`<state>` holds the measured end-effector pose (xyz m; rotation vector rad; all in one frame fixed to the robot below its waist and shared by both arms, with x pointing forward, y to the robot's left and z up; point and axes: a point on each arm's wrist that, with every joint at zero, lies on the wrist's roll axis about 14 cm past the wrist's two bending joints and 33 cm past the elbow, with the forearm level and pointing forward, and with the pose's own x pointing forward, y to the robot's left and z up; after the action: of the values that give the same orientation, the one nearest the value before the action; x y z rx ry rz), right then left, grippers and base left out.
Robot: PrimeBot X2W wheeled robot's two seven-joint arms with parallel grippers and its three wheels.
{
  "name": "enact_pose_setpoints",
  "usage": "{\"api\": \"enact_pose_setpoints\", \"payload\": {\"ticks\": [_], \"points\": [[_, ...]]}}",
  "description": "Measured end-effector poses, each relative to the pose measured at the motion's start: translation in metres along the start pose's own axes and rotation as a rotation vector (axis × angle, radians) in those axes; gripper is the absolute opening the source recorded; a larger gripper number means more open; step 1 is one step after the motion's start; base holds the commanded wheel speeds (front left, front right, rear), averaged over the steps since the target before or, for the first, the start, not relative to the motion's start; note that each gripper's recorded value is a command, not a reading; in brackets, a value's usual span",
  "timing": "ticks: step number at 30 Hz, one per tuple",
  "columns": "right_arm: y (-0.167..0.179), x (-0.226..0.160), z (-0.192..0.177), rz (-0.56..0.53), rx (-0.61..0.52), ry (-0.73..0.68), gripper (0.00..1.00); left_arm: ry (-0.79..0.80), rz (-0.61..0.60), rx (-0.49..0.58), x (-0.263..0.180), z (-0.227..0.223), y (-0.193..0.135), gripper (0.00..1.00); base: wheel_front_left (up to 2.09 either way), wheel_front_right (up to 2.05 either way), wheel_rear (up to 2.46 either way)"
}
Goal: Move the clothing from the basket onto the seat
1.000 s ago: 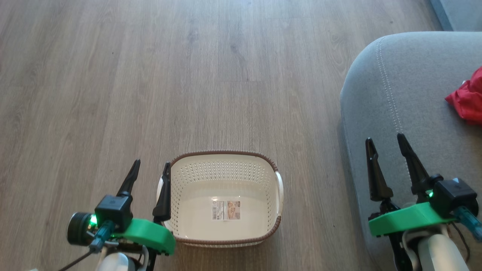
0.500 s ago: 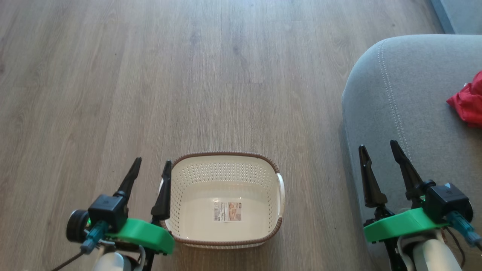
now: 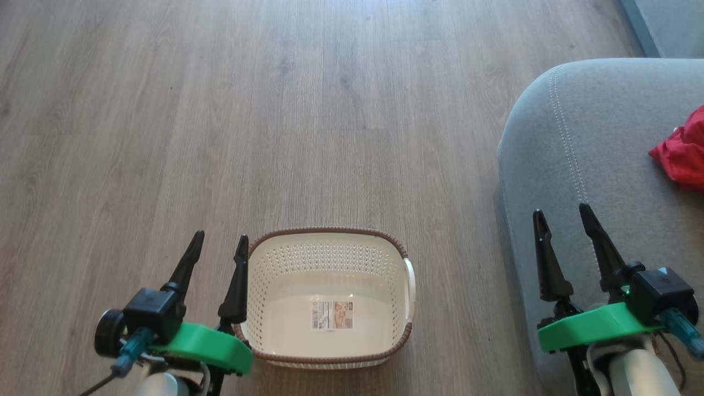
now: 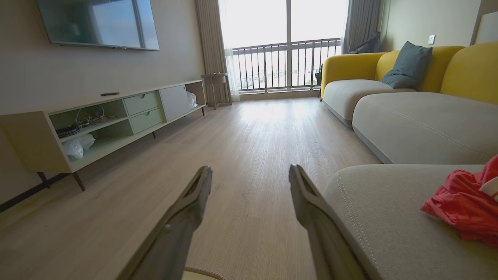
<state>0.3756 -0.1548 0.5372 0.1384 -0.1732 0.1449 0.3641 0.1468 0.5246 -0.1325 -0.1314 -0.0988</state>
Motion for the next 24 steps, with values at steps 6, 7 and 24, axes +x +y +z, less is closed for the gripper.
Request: {"api": "enact_pose_setpoints", "payload": {"ticks": [6,7,24], "points": [[-0.001,-0.0009,0.0029,-0.005,0.001,-0.008,1.0,-0.001,-0.008,-0.028,-0.0007,0.0003,-0.001,1.0,0.0,0.0,0.0],[-0.0013,-0.0009,0.0031,-0.006,0.001,-0.009,1.0,-0.002,-0.009,-0.028,-0.0008,0.0005,-0.0012,1.0,0.0,0.0,0.0],[-0.0052,-0.004,0.0024,-0.022,0.004,-0.005,0.0,0.001,-0.032,-0.031,-0.0026,0.0002,-0.0055,0.0,0.0,0.0,0.0]]}}
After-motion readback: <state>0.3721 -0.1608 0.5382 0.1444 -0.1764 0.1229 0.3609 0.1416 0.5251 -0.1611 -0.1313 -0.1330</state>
